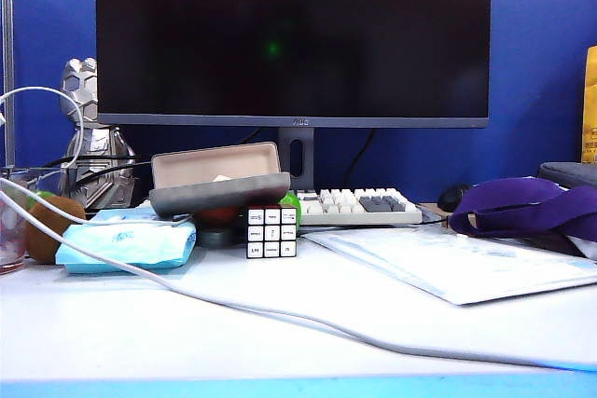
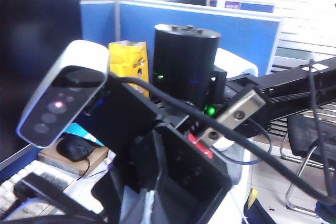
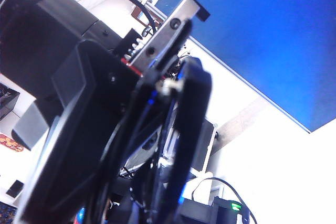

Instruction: Pick up the glasses, fold the temples of the glasses, place the glasses into the glasses case, and finally close the glasses case.

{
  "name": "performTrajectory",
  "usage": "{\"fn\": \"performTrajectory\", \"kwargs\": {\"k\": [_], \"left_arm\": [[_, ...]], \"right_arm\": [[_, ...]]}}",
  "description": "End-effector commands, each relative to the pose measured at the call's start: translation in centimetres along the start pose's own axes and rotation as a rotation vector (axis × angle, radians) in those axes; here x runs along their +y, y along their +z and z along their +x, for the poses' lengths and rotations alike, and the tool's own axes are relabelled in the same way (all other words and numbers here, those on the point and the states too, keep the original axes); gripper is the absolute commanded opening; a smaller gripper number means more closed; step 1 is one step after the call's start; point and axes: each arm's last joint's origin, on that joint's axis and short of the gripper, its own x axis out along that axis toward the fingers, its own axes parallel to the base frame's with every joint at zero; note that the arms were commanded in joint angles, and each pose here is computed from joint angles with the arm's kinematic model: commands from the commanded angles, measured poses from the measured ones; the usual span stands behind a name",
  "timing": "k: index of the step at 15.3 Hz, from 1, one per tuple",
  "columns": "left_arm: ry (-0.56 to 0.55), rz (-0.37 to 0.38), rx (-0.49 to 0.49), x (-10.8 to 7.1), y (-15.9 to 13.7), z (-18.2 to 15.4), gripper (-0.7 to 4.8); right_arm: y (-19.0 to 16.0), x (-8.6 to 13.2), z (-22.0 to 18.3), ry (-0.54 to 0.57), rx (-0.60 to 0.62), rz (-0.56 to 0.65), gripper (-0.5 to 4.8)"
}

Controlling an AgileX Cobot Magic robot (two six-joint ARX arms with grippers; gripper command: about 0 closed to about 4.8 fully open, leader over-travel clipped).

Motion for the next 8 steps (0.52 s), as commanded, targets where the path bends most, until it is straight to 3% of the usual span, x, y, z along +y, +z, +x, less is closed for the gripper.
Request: {"fn": "performTrajectory", "kwargs": {"k": [1, 3, 5, 8], "left_arm": [[0.013, 0.059, -0.043, 0.0, 0.6, 0.0, -0.05], [0.052, 0.097, -0.106, -0.4, 1.7, -0.4, -0.05], [0.145, 0.107, -0.128, -0.6, 2.0, -0.7, -0.05], [0.321, 0.025, -0.075, 0.3, 1.0, -0.6, -0.05]], "right_arm": [[0.5, 0.9, -0.5, -0.003, -0.037, -0.056, -0.05], [0.9, -0.1, -1.9, -0.09, -0.094, -0.049, -0.05], [1.3, -1.8, -4.4, -0.249, -0.172, -0.026, -0.05], [1.5, -3.8, -8.5, -0.488, -0.257, 0.033, -0.05]]}}
